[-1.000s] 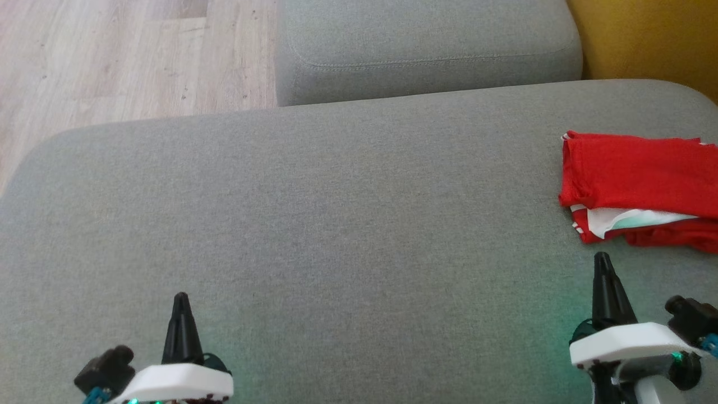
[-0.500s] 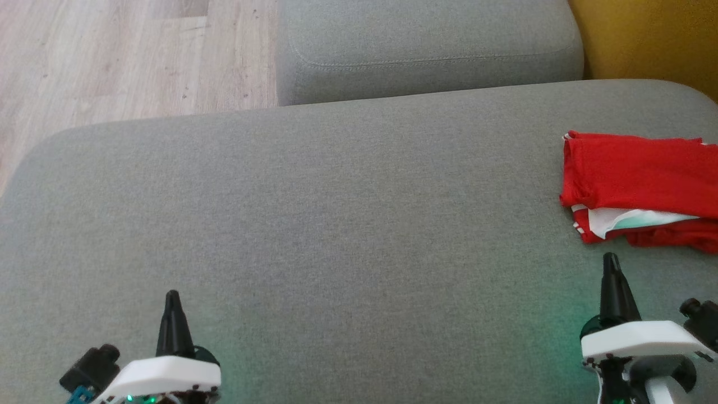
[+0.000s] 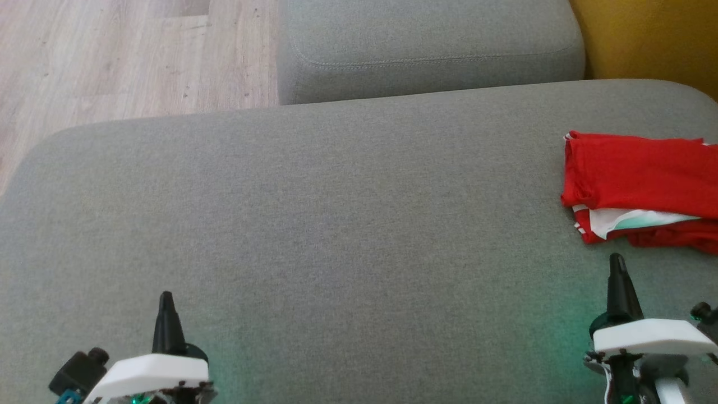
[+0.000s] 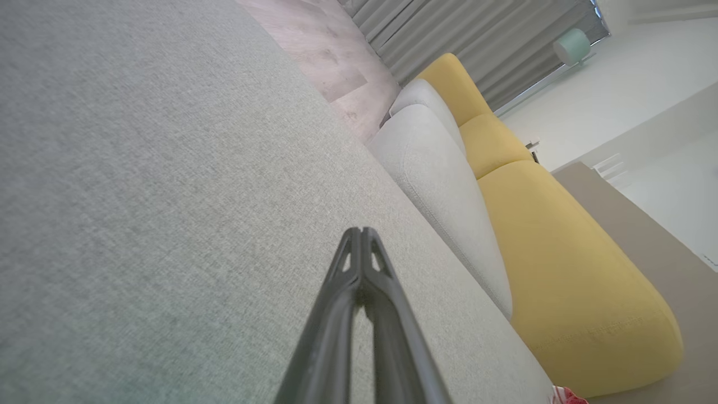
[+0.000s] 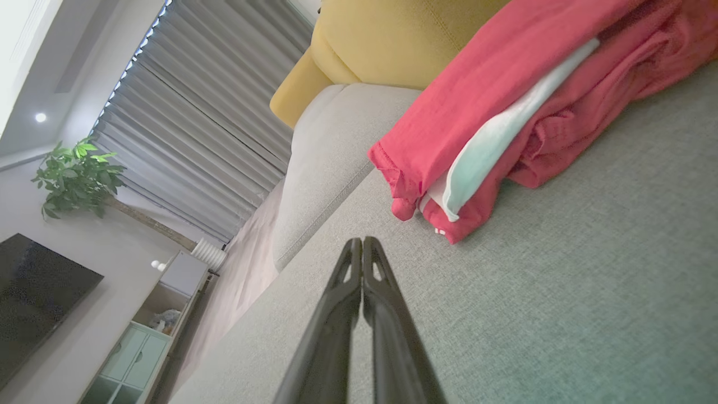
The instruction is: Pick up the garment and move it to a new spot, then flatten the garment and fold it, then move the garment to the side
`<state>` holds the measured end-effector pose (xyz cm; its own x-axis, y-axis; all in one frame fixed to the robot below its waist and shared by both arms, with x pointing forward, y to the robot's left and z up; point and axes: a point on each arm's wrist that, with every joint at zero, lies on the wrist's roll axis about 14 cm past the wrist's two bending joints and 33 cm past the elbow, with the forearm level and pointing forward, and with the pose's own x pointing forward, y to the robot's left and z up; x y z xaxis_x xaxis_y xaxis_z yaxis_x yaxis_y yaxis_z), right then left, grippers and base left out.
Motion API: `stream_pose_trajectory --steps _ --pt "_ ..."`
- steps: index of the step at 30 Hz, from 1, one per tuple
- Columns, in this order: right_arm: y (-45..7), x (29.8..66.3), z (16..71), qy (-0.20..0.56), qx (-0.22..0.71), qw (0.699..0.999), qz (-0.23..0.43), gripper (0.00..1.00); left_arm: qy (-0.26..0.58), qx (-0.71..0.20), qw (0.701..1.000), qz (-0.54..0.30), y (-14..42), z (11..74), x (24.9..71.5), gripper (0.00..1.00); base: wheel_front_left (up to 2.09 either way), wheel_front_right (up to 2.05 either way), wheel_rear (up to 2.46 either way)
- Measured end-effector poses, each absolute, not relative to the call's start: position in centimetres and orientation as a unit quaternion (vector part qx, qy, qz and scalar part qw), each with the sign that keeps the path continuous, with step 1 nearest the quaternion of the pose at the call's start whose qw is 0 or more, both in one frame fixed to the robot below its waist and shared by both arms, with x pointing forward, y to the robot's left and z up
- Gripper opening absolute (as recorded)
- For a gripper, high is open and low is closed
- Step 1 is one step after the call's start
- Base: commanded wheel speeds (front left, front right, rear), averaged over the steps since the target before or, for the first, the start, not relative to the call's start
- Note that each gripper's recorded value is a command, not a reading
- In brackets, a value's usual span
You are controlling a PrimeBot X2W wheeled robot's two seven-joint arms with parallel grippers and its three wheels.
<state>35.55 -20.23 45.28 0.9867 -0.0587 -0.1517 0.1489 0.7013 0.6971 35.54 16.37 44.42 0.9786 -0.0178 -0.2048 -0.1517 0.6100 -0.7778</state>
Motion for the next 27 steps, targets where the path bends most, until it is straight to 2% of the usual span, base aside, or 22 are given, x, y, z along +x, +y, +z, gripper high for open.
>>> stream_pose_trajectory --steps 27 --pt "-20.6 36.2 45.9 0.05 0.527 0.846 -0.065 0.0 0.085 -0.558 0.824 0.045 17.4 45.2 36.3 0.0 0.0 0.0 0.0"
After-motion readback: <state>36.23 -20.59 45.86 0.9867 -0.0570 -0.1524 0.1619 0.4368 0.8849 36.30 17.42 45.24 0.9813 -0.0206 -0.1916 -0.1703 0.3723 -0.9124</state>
